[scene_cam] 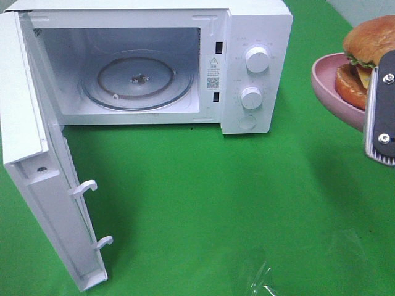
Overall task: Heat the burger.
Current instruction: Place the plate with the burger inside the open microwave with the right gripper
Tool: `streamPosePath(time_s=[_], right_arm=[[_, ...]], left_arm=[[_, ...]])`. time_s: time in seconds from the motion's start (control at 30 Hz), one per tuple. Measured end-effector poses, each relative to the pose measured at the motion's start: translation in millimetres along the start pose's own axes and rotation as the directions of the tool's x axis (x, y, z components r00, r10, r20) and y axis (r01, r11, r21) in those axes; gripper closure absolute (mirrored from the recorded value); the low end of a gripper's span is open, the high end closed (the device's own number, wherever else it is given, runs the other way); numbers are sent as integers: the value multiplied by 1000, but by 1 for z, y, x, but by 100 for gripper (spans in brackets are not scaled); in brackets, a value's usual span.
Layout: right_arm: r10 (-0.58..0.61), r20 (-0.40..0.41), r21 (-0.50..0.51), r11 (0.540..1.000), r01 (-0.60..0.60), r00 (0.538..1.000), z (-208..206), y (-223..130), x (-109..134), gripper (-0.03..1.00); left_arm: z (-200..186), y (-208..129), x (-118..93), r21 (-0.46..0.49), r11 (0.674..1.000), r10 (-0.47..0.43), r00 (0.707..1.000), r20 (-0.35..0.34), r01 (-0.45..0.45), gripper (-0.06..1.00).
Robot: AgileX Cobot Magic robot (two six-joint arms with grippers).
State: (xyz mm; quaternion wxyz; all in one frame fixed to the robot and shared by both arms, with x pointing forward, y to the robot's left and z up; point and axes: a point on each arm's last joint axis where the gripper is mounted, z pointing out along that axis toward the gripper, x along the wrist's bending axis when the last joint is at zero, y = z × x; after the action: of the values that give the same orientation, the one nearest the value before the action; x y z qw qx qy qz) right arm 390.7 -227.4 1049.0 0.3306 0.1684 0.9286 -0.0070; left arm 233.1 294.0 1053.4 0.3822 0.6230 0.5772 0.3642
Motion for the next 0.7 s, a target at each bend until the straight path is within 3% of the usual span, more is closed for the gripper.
streamPosePath(time_s=[0.23,0.3,0.47,0.53,0.7], right_arm=[[93,-20,133,987,-90,995,7,-4,3,86],[170,3,193,967,-167,985,19,1,4,86],[236,42,219,946,-240,971,28,5,3,86],[325,70,279,901,-331,943,42,11,8,86],[370,90,337,862,-378,925,51,13,12,86]], left_arm=[[0,0,0,0,1000,0,1000,0,0,10],[0,0,0,0,1000,0,1000,0,0,10],[0,0,0,0,1000,0,1000,0,0,10],[0,0,0,0,1000,0,1000,0,0,10],[0,0,0,0,1000,0,1000,0,0,10]])
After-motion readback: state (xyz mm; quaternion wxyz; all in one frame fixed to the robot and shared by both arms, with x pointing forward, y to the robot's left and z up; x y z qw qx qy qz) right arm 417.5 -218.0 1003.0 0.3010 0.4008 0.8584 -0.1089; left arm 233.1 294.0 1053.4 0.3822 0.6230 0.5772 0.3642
